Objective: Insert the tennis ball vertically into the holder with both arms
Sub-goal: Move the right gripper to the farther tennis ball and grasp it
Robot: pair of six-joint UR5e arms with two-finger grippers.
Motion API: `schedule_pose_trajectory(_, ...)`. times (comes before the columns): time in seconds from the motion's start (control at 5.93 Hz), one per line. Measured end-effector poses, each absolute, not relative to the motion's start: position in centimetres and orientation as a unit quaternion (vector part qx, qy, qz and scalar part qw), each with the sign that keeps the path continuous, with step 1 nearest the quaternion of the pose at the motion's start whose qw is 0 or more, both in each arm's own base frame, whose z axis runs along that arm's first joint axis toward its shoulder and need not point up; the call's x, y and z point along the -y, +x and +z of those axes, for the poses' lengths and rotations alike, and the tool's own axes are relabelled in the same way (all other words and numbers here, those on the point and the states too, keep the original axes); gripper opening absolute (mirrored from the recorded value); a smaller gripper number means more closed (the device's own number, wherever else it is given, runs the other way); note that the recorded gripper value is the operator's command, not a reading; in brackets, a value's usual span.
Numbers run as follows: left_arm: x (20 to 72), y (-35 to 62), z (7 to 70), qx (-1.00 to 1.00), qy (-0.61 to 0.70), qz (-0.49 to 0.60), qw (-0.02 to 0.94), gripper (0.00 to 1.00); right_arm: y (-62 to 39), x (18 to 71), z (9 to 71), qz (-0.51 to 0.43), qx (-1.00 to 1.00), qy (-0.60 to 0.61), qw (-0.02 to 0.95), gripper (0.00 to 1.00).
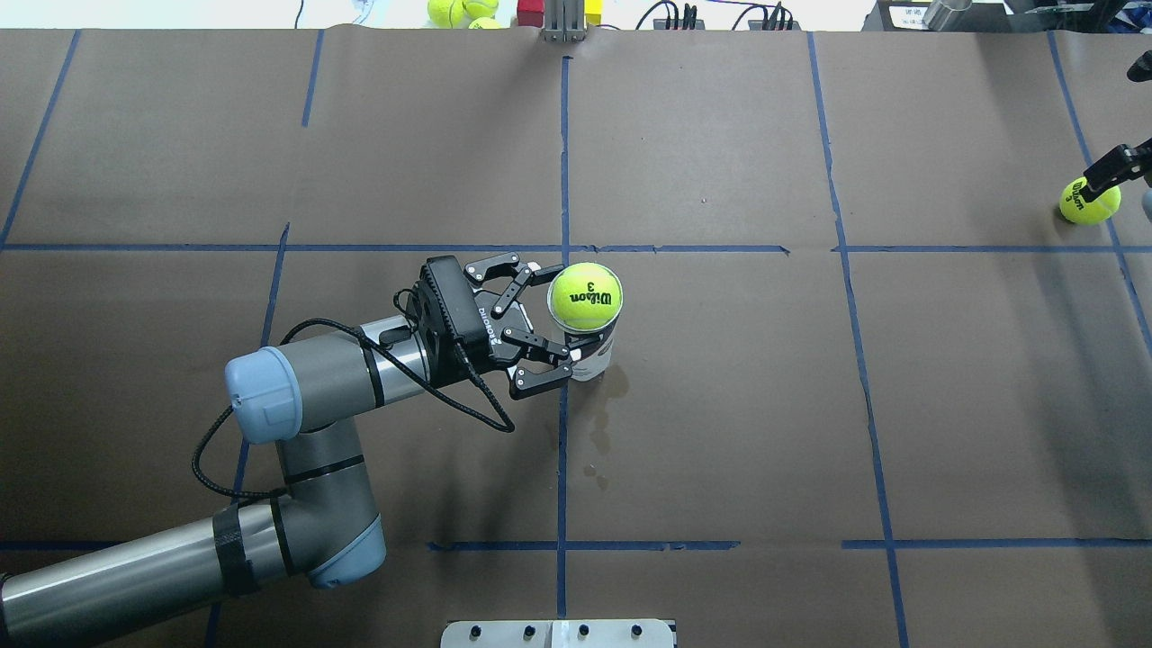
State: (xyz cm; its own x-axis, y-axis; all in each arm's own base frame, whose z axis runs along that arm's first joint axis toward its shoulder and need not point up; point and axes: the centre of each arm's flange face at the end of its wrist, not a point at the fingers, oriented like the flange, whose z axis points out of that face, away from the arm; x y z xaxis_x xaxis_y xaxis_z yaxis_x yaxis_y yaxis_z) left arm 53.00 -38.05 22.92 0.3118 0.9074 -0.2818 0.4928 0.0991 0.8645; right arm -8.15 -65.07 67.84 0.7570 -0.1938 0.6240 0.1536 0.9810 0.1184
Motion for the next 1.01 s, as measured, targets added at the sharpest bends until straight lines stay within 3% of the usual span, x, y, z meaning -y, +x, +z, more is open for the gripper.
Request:
schedule_pose_trajectory(0.51, 38.1, 53.0, 22.9, -0.548, 0.638, 0.208, 0.499, 0.88, -10.6, 65.0, 69.2, -0.112, 0.324, 0.034, 0.939, 1.0)
schedule_pose_trajectory(0.67, 38.1, 53.0, 22.9, -0.548, 0.638, 0.208, 0.499, 0.88, -10.8, 64.9, 69.8, -0.115, 0.315, 0.04, 0.941, 0.94)
schedule_pose_trajectory(0.84, 38.1, 53.0, 22.9, -0.548, 0.638, 0.208, 0.499, 0.88, -10.8, 64.9, 70.3, -0.117, 0.307, 0.046, 0.943, 0.67)
schedule_pose_trajectory(1.01, 38.1, 53.0, 23.0, -0.548, 0.638, 0.209, 0.499, 0.88, -11.0, 65.0, 70.4, -0.12, 0.303, 0.051, 0.944, 0.01)
